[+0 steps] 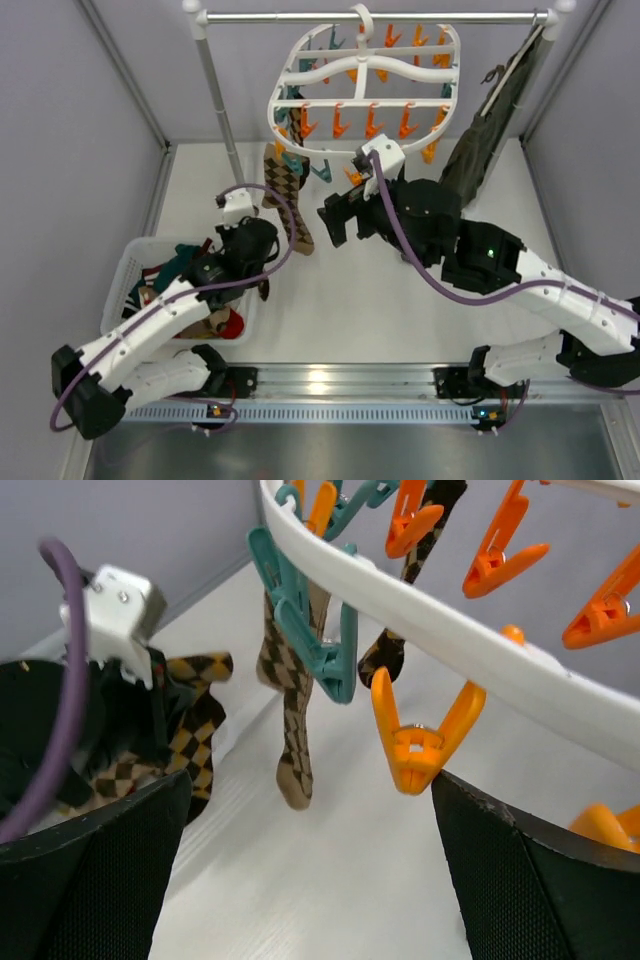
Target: Remove the socks clipped to the hanger
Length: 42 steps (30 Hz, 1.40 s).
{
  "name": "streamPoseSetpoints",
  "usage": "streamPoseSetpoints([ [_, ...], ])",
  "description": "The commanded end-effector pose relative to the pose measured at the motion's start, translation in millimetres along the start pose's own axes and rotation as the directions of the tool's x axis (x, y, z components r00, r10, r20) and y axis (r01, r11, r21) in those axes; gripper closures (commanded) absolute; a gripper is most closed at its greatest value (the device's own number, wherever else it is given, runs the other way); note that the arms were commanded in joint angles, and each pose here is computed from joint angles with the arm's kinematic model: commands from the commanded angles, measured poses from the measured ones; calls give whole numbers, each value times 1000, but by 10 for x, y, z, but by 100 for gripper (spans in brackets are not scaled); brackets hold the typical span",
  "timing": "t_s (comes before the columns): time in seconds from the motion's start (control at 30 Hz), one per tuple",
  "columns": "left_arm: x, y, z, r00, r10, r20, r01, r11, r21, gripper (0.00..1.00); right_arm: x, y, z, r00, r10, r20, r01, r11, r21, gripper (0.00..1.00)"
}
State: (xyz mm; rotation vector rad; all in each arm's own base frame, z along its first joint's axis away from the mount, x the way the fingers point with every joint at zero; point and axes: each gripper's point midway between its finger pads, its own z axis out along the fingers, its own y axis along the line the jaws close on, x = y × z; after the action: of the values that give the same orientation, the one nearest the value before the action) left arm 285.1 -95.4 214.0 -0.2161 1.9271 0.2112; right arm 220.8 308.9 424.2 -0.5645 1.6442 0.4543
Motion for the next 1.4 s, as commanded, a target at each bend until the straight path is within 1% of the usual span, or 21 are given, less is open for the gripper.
streamPoseSetpoints([
  [0.0,-381,237,-148,995,-87,48,87,996,-1,100,-101,142,-230,998,60,35,-54,987,-149,1],
  [0.13,-655,412,-233,989,-115,87,119,992,-41,100,-95,18,-374,994,87,70,-77,988,-133,0],
  [0.27,-718,723,-166,987,-140,77,152,974,-167,100,-67,-70,-499,990,105,89,-93,987,-129,1],
  [0.3,-729,724,-137,984,-169,61,176,973,-147,100,-60,-77,-513,990,108,89,-96,987,-129,1],
  [0.33,-741,899,-71,976,-209,61,217,957,-193,100,-40,-83,-519,991,106,88,-94,987,-129,1],
  [0.4,-736,1016,-41,959,-278,59,284,938,-201,100,-47,-108,-569,989,114,96,-101,986,-132,0],
  [0.53,-442,1158,-4,938,-344,37,342,910,-235,100,9,-144,-636,987,123,106,-108,985,-137,1],
  [0.6,-262,1169,8,915,-403,36,399,883,-248,100,42,-147,-642,987,122,106,-107,985,-139,0],
  [0.63,-20,1196,14,906,-423,21,413,872,-261,100,68,-151,-647,986,125,108,-109,984,-139,1],
  [0.67,126,1158,40,869,-494,21,482,837,-261,100,90,-148,-643,986,129,108,-114,984,-140,1],
  [0.7,283,1170,62,860,-510,17,494,825,-273,100,119,-133,-641,985,135,106,-119,982,-146,1],
  [0.73,615,1205,113,868,-496,-13,469,828,-308,100,203,-113,-622,987,131,93,-116,982,-150,1],
  [0.77,702,1234,150,859,-511,6,485,811,-327,100,200,-111,-636,985,141,101,-124,980,-158,1],
  [0.8,898,1276,174,867,-497,-14,460,812,-360,98,230,-104,-633,984,148,96,-132,978,-160,1],
  [0.9,1097,1322,225,855,-517,-44,456,790,-410,96,320,-98,-630,984,155,91,-139,977,-164,1],
  [1.07,1258,1283,251,778,-626,-47,553,718,-423,97,380,-107,-630,983,161,90,-145,976,-160,1],
  [1.13,1260,1267,235,767,-640,-45,570,711,-411,97,393,-113,-639,983,161,88,-146,976,-159,1],
  [1.23,1151,1259,188,754,-657,-23,605,707,-367,86,405,-135,-653,983,159,87,-145,978,-153,1],
  [1.27,1102,1255,173,751,-660,-14,615,707,-349,73,401,-153,-661,983,161,91,-146,978,-147,0],
  [1.33,920,1253,107,739,-673,20,648,704,-291,57,403,-159,-670,983,162,92,-147,978,-146,1],
  [1.37,862,1262,75,750,-661,25,641,717,-274,41,393,-166,-676,982,162,95,-147,978,-145,1],
])
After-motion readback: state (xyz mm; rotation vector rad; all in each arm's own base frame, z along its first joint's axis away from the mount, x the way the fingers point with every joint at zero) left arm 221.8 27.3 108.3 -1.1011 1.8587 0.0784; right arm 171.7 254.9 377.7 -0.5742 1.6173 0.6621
